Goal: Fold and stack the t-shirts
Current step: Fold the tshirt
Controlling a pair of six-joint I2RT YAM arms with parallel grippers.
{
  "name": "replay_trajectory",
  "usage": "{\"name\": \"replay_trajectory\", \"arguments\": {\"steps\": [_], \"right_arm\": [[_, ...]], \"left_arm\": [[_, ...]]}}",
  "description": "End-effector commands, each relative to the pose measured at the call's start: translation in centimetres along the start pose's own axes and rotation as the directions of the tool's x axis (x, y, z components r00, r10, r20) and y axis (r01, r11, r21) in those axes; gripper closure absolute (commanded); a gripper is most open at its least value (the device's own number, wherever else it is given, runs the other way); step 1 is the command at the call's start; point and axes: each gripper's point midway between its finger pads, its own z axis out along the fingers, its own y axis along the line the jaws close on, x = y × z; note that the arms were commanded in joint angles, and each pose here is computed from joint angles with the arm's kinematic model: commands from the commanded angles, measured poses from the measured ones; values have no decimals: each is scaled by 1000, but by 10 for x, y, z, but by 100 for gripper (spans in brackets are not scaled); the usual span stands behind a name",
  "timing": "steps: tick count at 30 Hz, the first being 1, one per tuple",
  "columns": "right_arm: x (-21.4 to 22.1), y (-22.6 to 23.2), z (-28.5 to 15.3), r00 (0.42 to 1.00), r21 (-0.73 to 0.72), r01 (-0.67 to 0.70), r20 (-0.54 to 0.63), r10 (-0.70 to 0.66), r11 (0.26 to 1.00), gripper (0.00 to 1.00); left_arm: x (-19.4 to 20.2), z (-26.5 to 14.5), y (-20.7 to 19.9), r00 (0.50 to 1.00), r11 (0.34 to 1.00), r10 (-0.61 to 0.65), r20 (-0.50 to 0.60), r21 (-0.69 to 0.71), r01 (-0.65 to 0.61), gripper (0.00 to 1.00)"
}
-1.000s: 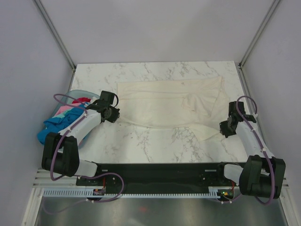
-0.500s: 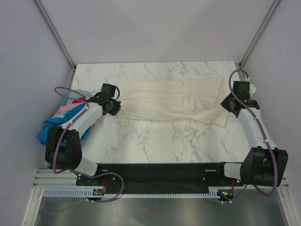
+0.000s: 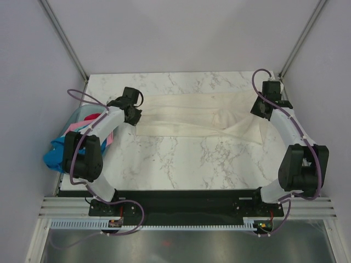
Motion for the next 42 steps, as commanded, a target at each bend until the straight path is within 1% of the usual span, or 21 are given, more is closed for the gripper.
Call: {"name": "replay_trajectory", "arguments": {"steps": [1, 7, 8, 9, 10, 13, 15, 18, 20, 24, 27, 34, 42], "right_arm": [[-40, 12, 2, 992, 9, 63, 107, -64, 998, 100], [-64, 22, 11, 982, 54, 116, 144, -123, 992, 100], [-62, 19, 18, 982, 79, 134, 125, -143, 988, 100], [-71, 22, 18, 979, 82, 136, 139, -147, 987, 100], [-70, 32, 18, 976, 77, 161, 135, -170, 984, 100], [-75, 32, 24, 972, 107, 183, 132, -196, 977, 100], [-77, 37, 28, 969, 99, 197, 131, -209, 975, 100], [-72, 48, 37, 970, 57, 216, 102, -221, 975, 99], [-65, 52, 41, 967, 58, 236, 82, -241, 970, 99], [-59, 42, 52, 963, 120, 257, 49, -264, 959, 99], [-60, 38, 57, 963, 153, 259, 41, -268, 954, 100], [-65, 42, 60, 963, 153, 257, 45, -267, 954, 100], [-58, 39, 60, 965, 159, 253, 28, -261, 954, 100]], "left_arm": [[-24, 6, -8, 995, 998, -35, 98, -41, 39, 98], [-31, 19, -9, 991, 995, -5, 137, -94, 18, 98], [-31, 22, -9, 990, 994, 1, 139, -107, 14, 98], [-31, 25, -8, 990, 993, 5, 140, -115, 11, 98], [-31, 26, -7, 990, 992, 6, 139, -122, 12, 98], [-29, 32, -5, 991, 990, 5, 133, -143, 14, 98], [-30, 37, -6, 991, 988, 15, 135, -155, 6, 98], [-32, 41, -10, 990, 987, 26, 135, -161, -4, 98], [-32, 44, -12, 990, 986, 37, 134, -165, -14, 98], [-35, 48, -18, 989, 986, 48, 143, -164, -24, 98], [-35, 53, -19, 988, 984, 57, 143, -174, -32, 98], [-35, 63, -22, 985, 979, 85, 148, -197, -55, 98], [-41, 70, -28, 980, 976, 110, 166, -204, -75, 98]]}}
